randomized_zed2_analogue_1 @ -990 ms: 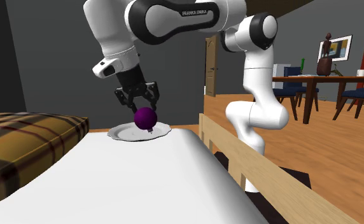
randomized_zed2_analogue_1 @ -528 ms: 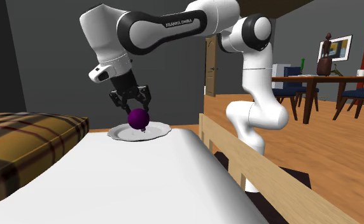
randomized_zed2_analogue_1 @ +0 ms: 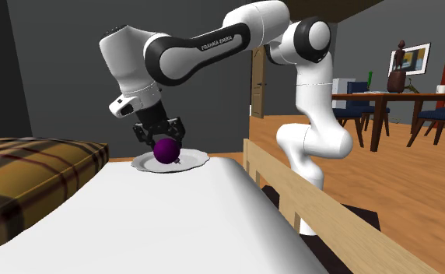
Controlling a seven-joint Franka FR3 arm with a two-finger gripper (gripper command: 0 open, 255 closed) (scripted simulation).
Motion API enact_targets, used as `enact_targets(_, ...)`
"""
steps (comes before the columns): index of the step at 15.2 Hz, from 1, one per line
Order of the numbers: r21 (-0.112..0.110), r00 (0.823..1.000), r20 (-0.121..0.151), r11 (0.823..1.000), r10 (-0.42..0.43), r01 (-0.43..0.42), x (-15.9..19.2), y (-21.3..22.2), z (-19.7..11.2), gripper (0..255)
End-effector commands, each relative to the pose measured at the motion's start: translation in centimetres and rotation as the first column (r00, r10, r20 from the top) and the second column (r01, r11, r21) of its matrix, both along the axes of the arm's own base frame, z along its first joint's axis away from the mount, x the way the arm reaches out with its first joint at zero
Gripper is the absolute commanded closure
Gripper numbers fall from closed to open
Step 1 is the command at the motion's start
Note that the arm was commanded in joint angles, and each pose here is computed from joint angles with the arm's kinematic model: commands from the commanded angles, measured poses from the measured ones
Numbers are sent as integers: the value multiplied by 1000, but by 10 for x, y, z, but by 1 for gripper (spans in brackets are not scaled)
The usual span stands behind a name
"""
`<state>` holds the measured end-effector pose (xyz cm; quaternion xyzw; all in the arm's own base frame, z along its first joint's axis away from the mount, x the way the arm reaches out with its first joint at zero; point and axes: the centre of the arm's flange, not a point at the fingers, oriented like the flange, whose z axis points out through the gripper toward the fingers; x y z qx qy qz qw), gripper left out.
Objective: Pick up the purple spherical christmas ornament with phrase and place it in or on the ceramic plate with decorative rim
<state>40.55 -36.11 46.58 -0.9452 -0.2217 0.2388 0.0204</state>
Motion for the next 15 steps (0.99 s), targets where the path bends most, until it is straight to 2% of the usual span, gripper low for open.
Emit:
enact_targets(1, 6, 1000, -7, 1000, 0, 0, -1, 3, -7, 255)
enact_targets(7, 6, 1000, -7, 1000, 0, 0, -1, 3, -7, 255)
enact_targets(8, 6, 1000, -7, 1000, 0, 0, -1, 3, -8, 0)
enact_targets(13, 6, 1000, -7, 1000, 0, 0, -1, 3, -7, 0)
enact_targets(15, 6, 1000, -7, 1000, 0, 0, 12, 4, 16, 0)
